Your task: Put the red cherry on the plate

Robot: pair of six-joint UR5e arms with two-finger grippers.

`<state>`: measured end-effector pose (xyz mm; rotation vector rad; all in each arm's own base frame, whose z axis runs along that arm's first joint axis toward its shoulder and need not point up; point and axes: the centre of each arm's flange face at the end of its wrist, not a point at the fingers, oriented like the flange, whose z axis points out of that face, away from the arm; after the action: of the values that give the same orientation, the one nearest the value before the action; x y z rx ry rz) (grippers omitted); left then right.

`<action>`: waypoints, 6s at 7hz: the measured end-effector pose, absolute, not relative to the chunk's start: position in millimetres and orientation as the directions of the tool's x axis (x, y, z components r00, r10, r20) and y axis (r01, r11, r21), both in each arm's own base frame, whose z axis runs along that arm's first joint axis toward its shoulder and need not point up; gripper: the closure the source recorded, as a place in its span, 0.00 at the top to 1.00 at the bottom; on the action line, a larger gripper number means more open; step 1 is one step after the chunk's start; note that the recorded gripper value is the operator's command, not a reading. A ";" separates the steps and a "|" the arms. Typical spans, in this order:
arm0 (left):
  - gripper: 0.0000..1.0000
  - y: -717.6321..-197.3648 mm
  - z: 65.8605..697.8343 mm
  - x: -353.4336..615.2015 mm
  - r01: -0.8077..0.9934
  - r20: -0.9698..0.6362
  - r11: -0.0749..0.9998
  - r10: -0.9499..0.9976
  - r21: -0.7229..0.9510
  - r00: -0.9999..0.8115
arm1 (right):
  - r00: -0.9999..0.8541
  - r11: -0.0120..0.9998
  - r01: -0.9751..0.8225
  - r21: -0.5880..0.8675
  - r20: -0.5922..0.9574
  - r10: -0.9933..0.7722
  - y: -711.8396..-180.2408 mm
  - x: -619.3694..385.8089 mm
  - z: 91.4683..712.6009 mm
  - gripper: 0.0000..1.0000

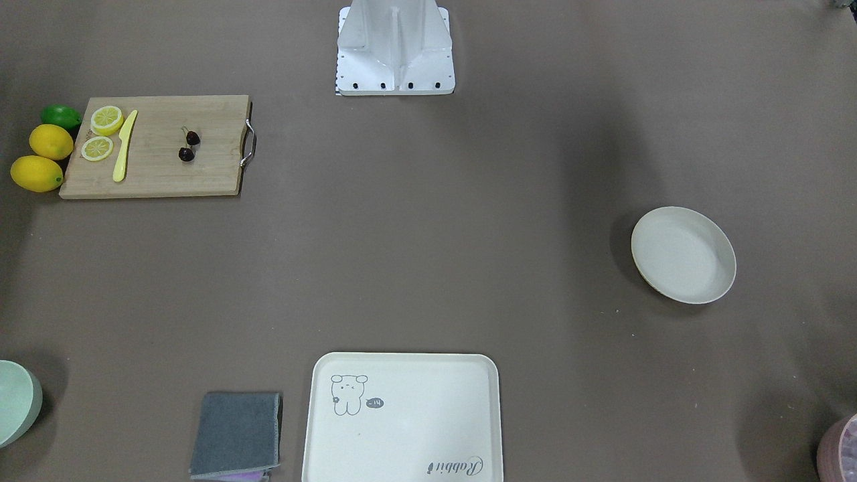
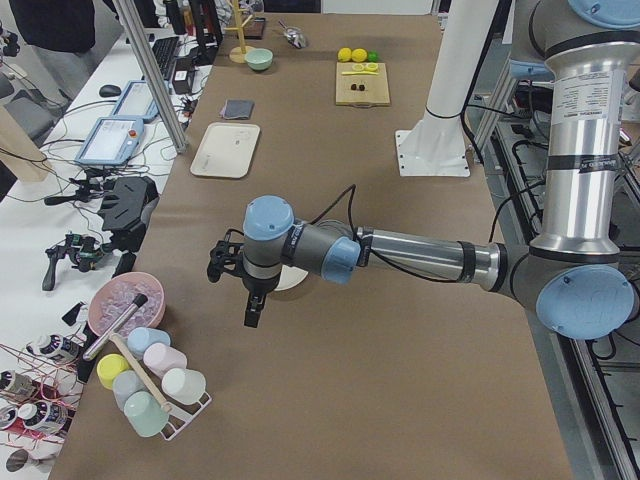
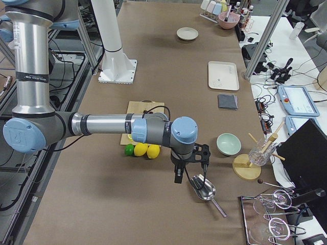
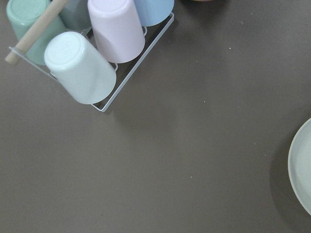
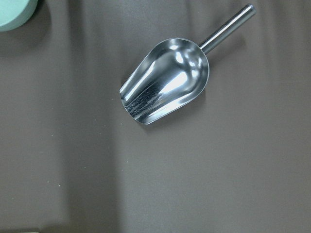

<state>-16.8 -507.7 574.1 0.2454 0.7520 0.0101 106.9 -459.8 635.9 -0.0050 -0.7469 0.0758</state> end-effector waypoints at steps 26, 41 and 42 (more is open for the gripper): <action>0.00 -591.9 379.2 287.0 0.230 -0.910 0.963 -0.214 -0.137 0.354 | 0.731 0.998 -0.065 -0.017 0.680 0.059 -457.6 105.9 639.4 1.00; 0.98 -466.9 289.6 502.3 0.398 -0.893 0.915 -0.233 -0.067 0.384 | 0.594 0.983 -0.183 0.003 0.797 0.108 -457.5 -188.7 409.0 1.00; 0.98 -496.1 292.8 472.6 0.384 -0.873 0.923 -0.176 0.014 0.454 | 0.590 0.985 -0.173 -0.008 0.800 0.110 -439.7 -222.6 401.2 1.00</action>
<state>472.6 -496.1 292.8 0.2215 1.0451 -0.3487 -222.6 -439.7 401.2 0.0731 -0.9251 0.1644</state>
